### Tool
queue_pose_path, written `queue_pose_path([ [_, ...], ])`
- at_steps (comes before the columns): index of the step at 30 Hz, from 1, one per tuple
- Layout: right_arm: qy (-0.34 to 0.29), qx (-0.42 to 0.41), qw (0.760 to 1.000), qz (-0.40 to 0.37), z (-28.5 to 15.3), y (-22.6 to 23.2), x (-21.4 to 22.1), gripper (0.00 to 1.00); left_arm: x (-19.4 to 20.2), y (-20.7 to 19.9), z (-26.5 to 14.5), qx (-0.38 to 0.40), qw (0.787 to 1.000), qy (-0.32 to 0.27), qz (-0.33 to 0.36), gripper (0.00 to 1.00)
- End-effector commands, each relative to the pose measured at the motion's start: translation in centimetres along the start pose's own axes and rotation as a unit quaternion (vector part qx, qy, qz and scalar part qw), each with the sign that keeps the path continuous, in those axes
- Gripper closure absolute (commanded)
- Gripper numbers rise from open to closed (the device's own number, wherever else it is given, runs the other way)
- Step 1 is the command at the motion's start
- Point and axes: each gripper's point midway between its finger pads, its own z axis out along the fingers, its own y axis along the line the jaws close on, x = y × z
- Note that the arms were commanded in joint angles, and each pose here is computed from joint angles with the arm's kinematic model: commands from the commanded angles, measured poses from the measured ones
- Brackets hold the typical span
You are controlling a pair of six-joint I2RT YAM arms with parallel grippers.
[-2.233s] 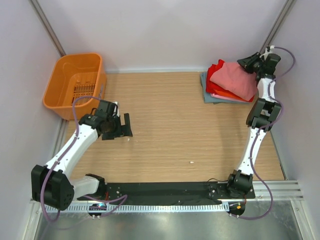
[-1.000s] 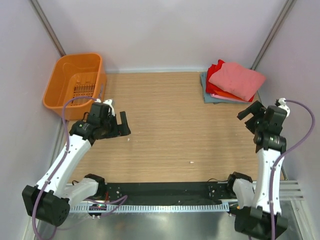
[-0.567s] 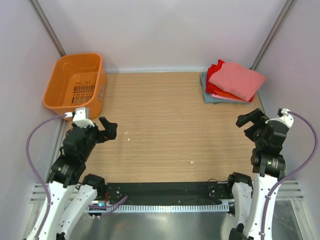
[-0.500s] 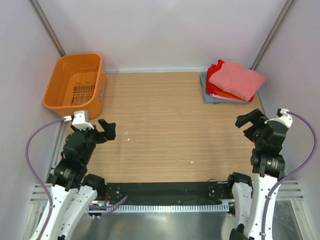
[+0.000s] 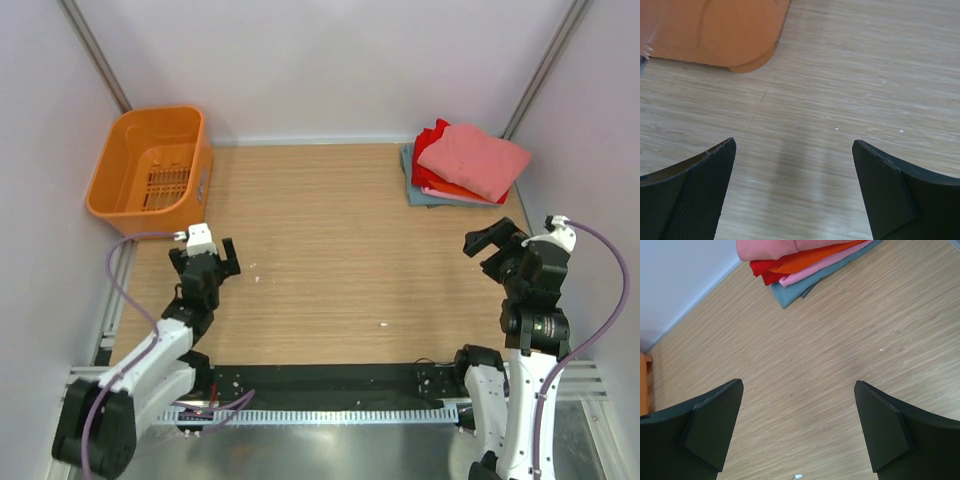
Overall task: Fold and stack the t-shirts
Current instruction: Reset both grippers
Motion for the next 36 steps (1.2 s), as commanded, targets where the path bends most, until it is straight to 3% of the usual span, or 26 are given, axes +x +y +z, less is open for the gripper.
queue_pose_path([
  [1,-0.002,-0.012,1.000,0.003,0.0,0.4,0.2,0.00,-4.8,-1.1,2.5,0.002,0.996,-0.084,-0.018,0.00],
  [5,0.010,-0.006,1.000,0.004,0.4,0.3,0.6,0.00,-2.0,-2.4,5.6,0.040,0.998,-0.049,0.018,0.00],
  [7,0.020,-0.002,1.000,0.005,0.5,0.2,0.9,0.00,-2.5,-1.8,6.9,0.036,0.998,-0.057,-0.008,0.00],
  [8,0.025,-0.001,1.000,0.007,0.6,0.1,1.1,0.00,-0.6,-2.9,7.2,0.070,0.998,-0.004,0.009,0.02],
  [10,0.024,-0.001,1.000,0.008,0.7,0.1,1.1,0.00,-1.9,-3.6,8.3,0.085,0.996,-0.020,0.022,0.09],
  [13,0.024,0.004,1.000,0.008,0.7,-0.1,1.1,0.00,-0.4,-4.2,9.2,0.106,0.992,0.020,0.060,0.09],
  [15,0.026,-0.001,1.000,0.007,0.4,0.2,1.1,0.00,-0.9,-3.9,9.3,0.108,0.991,0.001,0.078,0.09],
  [16,0.024,-0.002,1.000,0.007,0.3,0.3,1.0,0.00,-0.8,-3.7,9.0,0.113,0.989,-0.014,0.090,0.04],
  [17,0.023,-0.002,1.000,0.006,0.2,0.2,1.0,0.00,-1.1,-2.7,8.4,0.103,0.990,-0.062,0.072,0.02],
  [19,0.023,-0.003,1.000,0.007,0.2,0.2,1.0,0.00,0.5,-1.2,8.4,0.068,0.995,-0.061,0.041,0.00],
  [20,0.022,-0.002,1.000,0.006,0.2,0.2,1.0,0.00,-0.5,-1.6,8.9,0.077,0.992,-0.086,0.046,0.02],
  [23,0.025,0.001,1.000,0.008,0.4,0.1,1.1,0.00,-0.3,-1.7,9.6,0.100,0.993,-0.050,0.022,0.00],
  [36,0.032,-0.011,0.999,0.006,0.9,0.4,1.5,0.00,-0.5,-0.9,9.9,0.092,0.994,-0.053,0.009,0.00],
])
